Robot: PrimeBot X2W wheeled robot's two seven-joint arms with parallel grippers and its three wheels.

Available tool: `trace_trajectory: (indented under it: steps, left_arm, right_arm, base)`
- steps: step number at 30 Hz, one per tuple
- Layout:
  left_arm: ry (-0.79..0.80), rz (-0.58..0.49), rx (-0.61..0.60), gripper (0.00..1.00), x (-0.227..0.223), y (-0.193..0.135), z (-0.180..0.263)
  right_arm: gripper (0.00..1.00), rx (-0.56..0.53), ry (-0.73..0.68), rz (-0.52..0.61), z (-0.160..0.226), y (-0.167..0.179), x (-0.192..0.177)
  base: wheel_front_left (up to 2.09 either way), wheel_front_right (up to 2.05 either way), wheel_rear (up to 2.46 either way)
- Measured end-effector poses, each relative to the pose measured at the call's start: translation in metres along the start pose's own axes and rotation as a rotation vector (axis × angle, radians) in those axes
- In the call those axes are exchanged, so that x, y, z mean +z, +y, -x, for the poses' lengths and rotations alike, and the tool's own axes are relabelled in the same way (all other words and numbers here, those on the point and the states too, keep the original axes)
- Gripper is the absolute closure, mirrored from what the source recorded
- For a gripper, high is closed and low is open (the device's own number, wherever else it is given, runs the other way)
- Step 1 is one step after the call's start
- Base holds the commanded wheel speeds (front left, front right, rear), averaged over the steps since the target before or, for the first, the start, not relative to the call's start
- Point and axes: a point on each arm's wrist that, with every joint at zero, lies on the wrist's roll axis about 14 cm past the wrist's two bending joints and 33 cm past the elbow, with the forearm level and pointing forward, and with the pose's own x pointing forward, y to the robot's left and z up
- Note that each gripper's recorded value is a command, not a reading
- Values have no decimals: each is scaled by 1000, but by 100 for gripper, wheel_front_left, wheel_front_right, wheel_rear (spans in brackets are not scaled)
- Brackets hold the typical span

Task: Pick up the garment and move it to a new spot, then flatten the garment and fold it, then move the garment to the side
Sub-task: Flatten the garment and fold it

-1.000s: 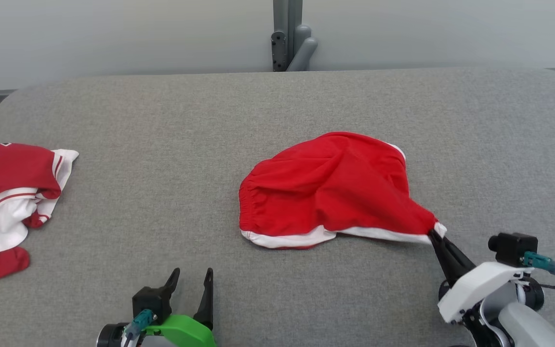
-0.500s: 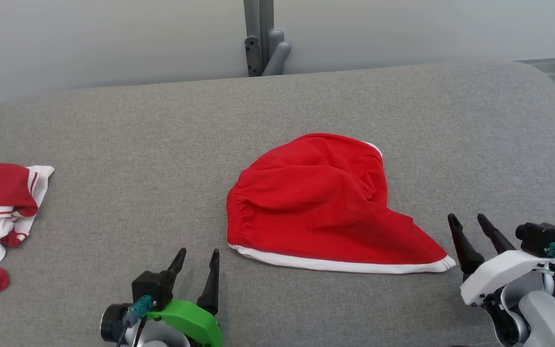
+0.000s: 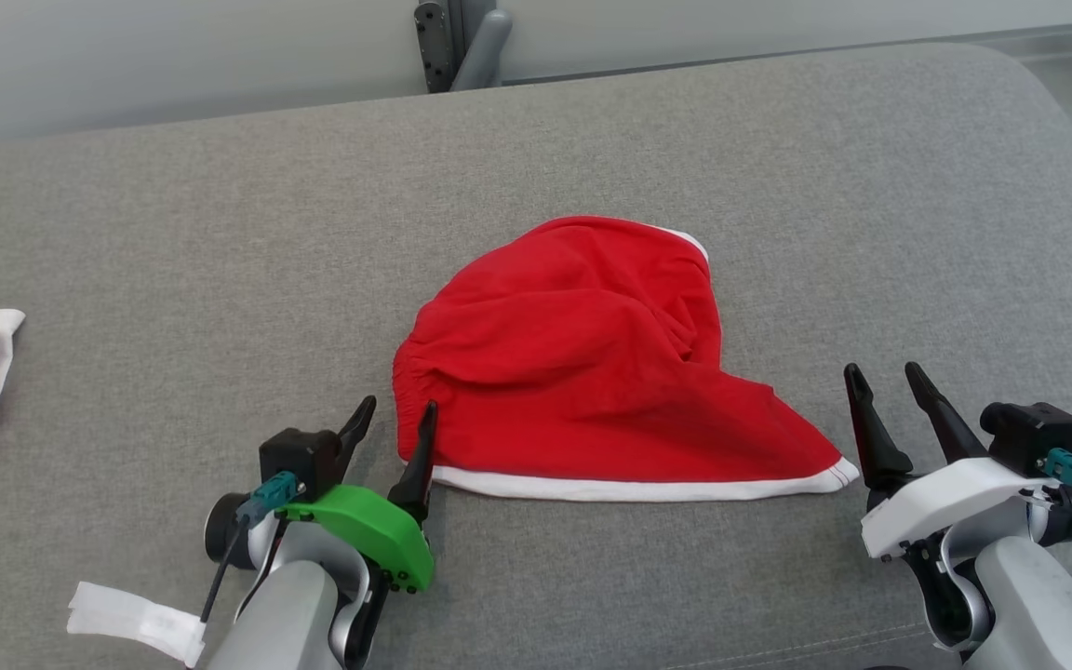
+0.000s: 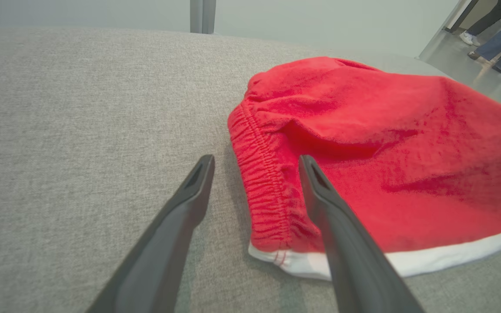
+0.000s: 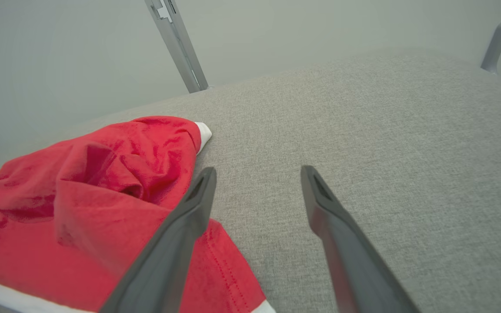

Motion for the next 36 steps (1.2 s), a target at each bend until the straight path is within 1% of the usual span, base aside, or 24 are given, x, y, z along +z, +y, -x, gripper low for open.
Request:
trace_trajectory:
  steps: [4,5,6,7,8,10,11,12,17,20,25,26,30,31,32,36]
  left_arm:
    - [52,6,-9,0,-12,1,-13]
    - [70,11,-12,2,-17,1,-16]
    - [81,11,-14,12,-19,1,-19]
    - [90,7,-18,19,-21,0,-22]
    - [101,8,-19,54,-23,1,-26]
    - [133,8,-13,66,-32,4,-30]
    - [156,7,-6,85,-38,7,-31]
    - [170,3,-2,100,-42,9,-33]
    - [183,-24,62,100,-44,23,-43]
    - [170,-45,145,100,-38,45,-39]
    - [168,-94,265,100,-32,83,-21]
    - [167,-103,304,100,-30,96,-11]
    - [168,-124,356,100,-29,115,8]
    - [164,-127,361,20,-28,116,12]
    - [159,-128,364,0,-27,116,16]
    - [127,-120,387,0,-23,117,34]
  right_arm:
    - [0,-13,0,4,-2,-4,-1]
    - [0,-15,-2,4,-3,-5,0]
    - [0,-17,-5,3,-5,-5,0]
    - [0,-20,-6,3,-6,-6,1]
    - [0,-22,-6,2,-7,-7,0]
    - [0,-29,-5,1,-9,-9,0]
    - [0,-32,-7,1,-10,-11,0]
    - [0,-37,-8,1,-10,-12,1]
    - [0,-66,-14,-2,-12,-22,1]
    - [0,-66,-20,-9,-15,-21,2]
    - [0,-29,-21,-27,-23,-5,-1]
    - [0,-12,-21,-32,-27,2,-1]
    - [0,22,-22,-38,-30,16,-1]
    - [0,30,-22,-37,-30,19,-1]
    - [0,37,-22,-37,-28,22,-2]
    - [0,59,-28,-41,-22,33,0]
  base:
    - [0,0,0]
    - [0,0,0]
    - [0,0,0]
    - [0,0,0]
    - [0,0,0]
    - [0,0,0]
    - [0,0,0]
    - [0,0,0]
    - [0,0,0]
    - [0,0,0]
    - [0,0,0]
    - [0,0,0]
    - [0,0,0]
    - [0,0,0]
    - [0,0,0]
    - [0,0,0]
